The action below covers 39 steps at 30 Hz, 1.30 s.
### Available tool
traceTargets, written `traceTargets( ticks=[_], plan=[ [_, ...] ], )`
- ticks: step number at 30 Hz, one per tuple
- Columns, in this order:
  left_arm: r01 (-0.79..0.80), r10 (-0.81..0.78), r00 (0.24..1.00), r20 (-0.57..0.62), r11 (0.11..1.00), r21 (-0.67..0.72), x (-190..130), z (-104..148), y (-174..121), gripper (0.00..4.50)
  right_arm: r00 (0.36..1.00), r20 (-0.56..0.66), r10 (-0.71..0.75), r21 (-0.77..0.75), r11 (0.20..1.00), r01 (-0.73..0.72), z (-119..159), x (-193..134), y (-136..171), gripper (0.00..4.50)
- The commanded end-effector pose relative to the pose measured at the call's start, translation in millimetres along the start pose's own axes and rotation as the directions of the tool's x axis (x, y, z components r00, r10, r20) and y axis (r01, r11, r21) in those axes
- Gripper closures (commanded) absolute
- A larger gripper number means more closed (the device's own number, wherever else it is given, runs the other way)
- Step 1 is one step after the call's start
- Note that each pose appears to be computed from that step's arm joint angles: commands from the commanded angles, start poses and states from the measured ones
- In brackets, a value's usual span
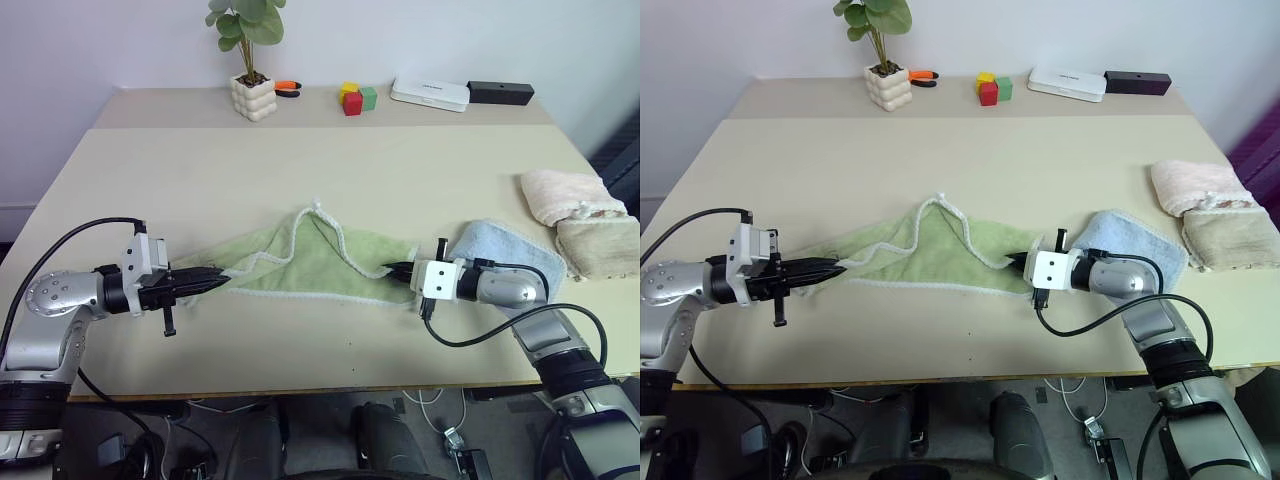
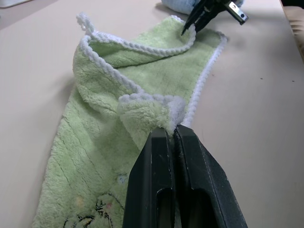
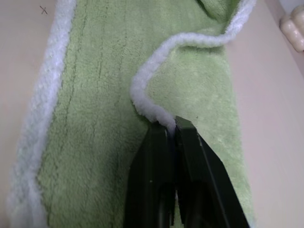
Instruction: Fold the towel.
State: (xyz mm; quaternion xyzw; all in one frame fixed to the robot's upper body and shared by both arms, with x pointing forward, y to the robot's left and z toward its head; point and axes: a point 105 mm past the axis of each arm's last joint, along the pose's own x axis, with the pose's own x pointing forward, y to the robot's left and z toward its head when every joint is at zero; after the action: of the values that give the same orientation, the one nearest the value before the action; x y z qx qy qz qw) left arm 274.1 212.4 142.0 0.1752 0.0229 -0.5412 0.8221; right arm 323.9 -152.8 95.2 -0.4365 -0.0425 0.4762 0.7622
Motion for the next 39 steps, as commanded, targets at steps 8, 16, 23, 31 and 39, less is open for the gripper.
traceTargets(
  ticks=[8,16,23,31,39],
  plan=[
    [-0.307,0.310,0.950,0.041,0.949,-0.065,-10.5,-1.1,71.8,4.50,0.990,-0.036,-0.135,-0.017,0.991,0.135,-6.5,-10.1,-54.6,4.45],
    [-0.574,0.571,0.818,0.060,0.809,0.128,11.7,23.1,156.2,4.50,0.917,-0.063,-0.394,-0.040,0.919,0.392,5.3,28.7,-143.2,4.45],
    [-0.828,0.826,0.547,0.135,0.511,0.230,-13.6,84.3,211.6,4.50,0.733,-0.124,-0.669,-0.086,0.743,0.664,21.6,9.6,-219.0,4.45],
    [-0.832,0.792,0.549,0.266,0.489,0.261,-49.4,123.0,209.8,4.50,0.766,0.142,-0.627,0.097,0.779,0.619,51.0,-7.7,-212.0,4.45],
    [-0.590,0.537,0.806,0.248,0.762,0.267,-56.4,71.4,157.1,4.50,0.915,0.269,-0.300,0.216,0.945,0.246,48.7,-12.5,-99.6,4.45]
  ],
)
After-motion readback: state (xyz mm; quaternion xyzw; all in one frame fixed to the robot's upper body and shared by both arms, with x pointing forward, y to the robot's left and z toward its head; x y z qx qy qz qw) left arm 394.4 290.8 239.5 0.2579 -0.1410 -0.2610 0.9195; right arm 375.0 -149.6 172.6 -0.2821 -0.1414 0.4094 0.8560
